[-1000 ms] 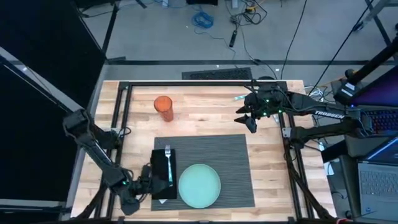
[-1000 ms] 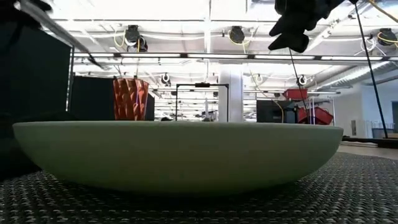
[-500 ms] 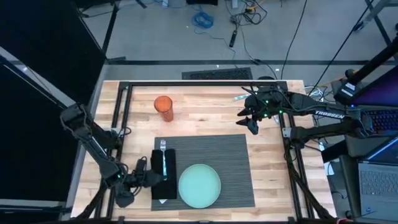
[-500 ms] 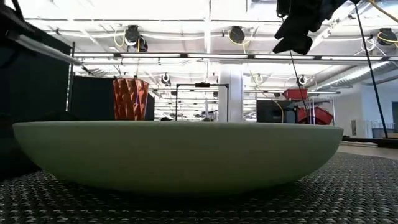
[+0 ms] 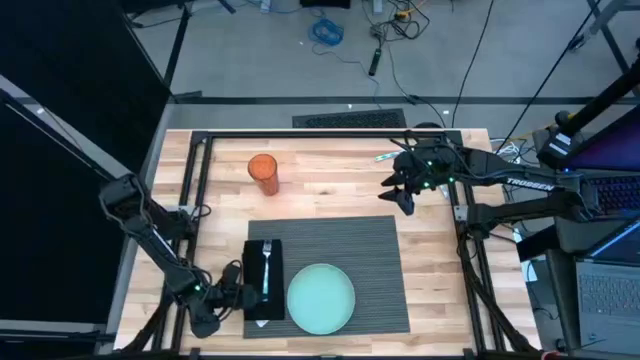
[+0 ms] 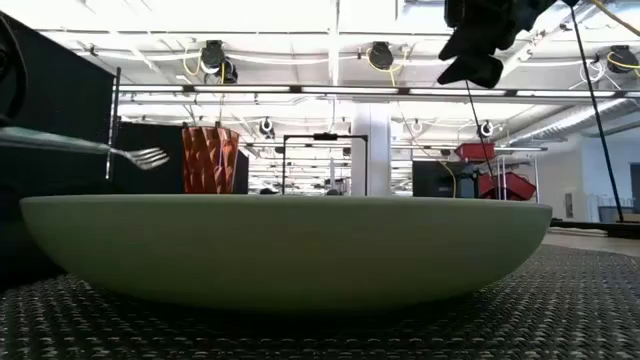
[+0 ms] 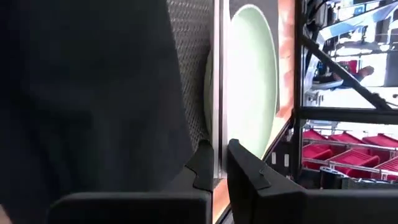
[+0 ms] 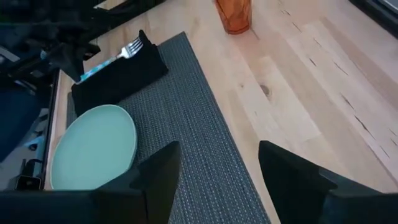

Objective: Set table place
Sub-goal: Put the white fork on the black table napkin

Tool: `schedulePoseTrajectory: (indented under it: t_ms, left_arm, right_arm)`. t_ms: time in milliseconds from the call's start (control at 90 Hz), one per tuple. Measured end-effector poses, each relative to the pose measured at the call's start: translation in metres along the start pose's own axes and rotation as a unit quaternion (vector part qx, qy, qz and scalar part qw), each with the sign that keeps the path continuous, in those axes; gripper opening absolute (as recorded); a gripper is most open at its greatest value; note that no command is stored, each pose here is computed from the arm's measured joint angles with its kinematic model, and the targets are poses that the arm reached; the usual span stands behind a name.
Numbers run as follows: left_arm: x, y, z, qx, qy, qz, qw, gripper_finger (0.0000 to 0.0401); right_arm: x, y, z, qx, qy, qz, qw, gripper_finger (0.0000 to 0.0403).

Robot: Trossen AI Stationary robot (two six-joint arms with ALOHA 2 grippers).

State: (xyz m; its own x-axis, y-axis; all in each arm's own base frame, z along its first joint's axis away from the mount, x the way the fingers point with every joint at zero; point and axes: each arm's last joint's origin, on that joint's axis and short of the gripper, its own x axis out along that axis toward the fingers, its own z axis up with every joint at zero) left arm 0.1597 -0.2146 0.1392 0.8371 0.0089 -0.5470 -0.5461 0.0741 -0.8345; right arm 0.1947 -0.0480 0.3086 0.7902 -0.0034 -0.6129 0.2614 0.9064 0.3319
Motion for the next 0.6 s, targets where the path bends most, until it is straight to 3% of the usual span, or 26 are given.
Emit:
schedulePoseTrajectory:
  t_ms: [389, 600]
  left_arm:
    - [0.0053, 0.0018, -0.0003, 0.000, -0.003, 0.003, 1.000, 0.0002]
    - [0.0050, -0.0038, -0.0038, -0.011, 0.012, -0.018, 1.000, 0.0048]
  right_arm:
    - [0.0004, 0.0023, -0.0006, -0.004, 0.002, 0.004, 1.000, 0.0203]
    - [0.0004, 0.0023, -0.0006, -0.005, 0.002, 0.004, 1.000, 0.0203]
